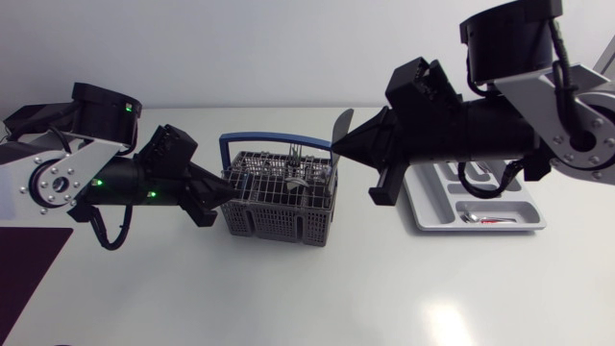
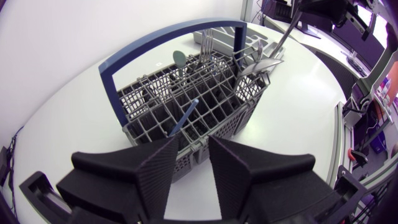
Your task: Unload the cutlery basket into the drawer organizer.
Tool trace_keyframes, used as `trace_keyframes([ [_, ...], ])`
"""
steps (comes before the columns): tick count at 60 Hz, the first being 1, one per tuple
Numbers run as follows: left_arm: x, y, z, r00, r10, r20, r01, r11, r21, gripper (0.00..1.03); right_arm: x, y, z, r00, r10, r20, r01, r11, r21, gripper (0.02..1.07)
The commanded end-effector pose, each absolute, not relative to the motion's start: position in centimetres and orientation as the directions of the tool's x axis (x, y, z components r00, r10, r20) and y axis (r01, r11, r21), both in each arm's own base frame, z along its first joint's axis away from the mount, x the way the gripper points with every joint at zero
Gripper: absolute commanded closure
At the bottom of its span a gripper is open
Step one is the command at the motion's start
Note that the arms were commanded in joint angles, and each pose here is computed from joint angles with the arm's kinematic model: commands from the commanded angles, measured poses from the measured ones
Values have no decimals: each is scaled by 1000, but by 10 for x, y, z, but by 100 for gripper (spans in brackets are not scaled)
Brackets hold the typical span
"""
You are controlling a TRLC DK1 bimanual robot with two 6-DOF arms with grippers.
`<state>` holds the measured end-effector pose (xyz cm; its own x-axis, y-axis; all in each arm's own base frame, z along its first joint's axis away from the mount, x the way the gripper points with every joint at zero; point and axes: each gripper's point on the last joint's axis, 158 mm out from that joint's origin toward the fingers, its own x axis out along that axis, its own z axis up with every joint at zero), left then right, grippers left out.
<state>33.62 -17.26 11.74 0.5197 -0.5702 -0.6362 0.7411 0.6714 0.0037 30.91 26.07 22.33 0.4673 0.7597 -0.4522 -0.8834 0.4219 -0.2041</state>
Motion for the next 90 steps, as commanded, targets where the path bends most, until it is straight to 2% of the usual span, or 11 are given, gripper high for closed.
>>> trace_keyframes([
  [1, 328, -173, 108, 507, -567, -649, 747, 665, 2, 68, 307, 265, 261, 498, 780, -380, -867, 442, -229, 101],
  [15, 324, -175, 107, 509, -561, -652, 748, 664, 12, 68, 316, 265, 243, 566, 716, -408, -824, 511, -246, 101],
  [45, 323, -184, 108, 507, -559, -656, 755, 655, 25, 68, 332, 248, 216, 675, 625, -393, -727, 654, -208, 101],
  [64, 324, -184, 104, 503, -554, -663, 750, 661, 18, 68, 338, 241, 207, 736, 554, -388, -650, 739, -177, 101],
  [90, 320, -194, 97, 489, -551, -676, 762, 647, 24, 68, 332, 242, 215, 786, 501, -363, -580, 800, -154, 101],
])
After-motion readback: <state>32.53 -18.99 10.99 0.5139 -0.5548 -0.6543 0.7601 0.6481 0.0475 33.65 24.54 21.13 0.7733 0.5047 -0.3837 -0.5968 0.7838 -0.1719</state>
